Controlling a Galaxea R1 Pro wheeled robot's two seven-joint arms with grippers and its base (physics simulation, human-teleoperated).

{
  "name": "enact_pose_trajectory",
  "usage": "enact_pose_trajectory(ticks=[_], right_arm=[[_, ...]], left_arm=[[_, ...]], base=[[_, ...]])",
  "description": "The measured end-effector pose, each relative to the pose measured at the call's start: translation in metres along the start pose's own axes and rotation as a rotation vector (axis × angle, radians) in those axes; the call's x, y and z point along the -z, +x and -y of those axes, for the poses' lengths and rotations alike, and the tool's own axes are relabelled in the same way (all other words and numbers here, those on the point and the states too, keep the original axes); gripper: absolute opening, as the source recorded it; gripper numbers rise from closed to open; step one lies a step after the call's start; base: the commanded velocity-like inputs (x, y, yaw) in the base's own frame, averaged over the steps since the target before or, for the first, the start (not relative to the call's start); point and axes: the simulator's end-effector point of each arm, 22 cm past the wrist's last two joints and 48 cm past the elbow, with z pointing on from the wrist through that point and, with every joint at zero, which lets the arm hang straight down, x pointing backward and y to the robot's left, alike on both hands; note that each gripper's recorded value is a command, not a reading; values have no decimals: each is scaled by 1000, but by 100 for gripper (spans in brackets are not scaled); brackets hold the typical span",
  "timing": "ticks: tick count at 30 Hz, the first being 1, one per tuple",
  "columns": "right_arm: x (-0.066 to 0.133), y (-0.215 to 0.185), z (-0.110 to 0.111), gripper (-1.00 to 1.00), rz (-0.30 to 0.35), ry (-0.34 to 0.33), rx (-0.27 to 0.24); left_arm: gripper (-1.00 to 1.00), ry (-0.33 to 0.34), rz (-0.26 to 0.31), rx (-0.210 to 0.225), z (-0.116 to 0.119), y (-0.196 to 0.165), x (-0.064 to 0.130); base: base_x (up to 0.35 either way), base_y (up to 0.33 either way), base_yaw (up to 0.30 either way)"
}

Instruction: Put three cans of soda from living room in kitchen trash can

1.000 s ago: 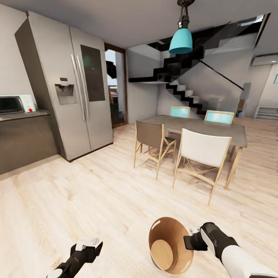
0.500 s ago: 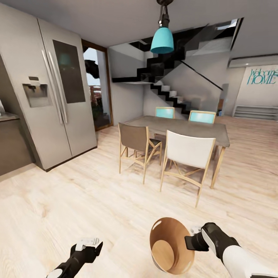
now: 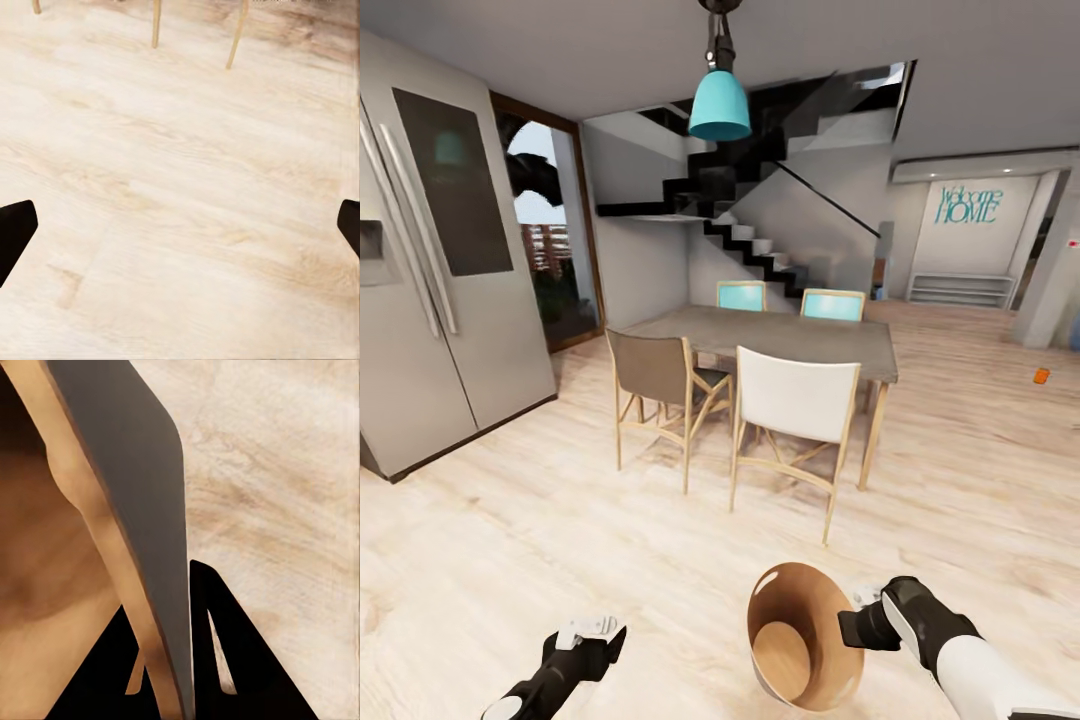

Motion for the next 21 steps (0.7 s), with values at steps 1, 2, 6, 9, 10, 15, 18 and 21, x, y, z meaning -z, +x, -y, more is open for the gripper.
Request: enact_pose_trajectory(ticks=[1, 2, 6, 9, 10, 15, 18, 21], right_arm=[[0, 0, 0, -100, 1, -1, -1], [1, -1, 0, -100, 2, -2, -1], [2, -2, 0, -100, 5, 0, 1], [3, -3, -1, -100, 8, -2, 0], [3, -3, -1, -100, 9, -2, 0], [5, -4, -1, -100, 14, -1, 2], [6, -5, -2, -100, 17, -2, 2], [8, -6, -2, -100, 19, -2, 3]], left_arm=[[100, 0, 1, 0, 0, 0, 0], [100, 0, 2, -1, 0, -1, 0], [100, 0, 5, -1, 0, -2, 1], [100, 0, 8, -2, 0, -4, 1], [100, 0, 9, -2, 0, -4, 1], [100, 0, 14, -3, 0, -6, 2], [100, 0, 17, -3, 0, -7, 2], [100, 0, 20, -3, 1, -9, 3]], base=[[237, -209, -232], [237, -209, -230], [237, -210, -227], [237, -210, -223], [236, -210, -222], [236, -210, -221], [236, -210, -219], [236, -211, -214]])
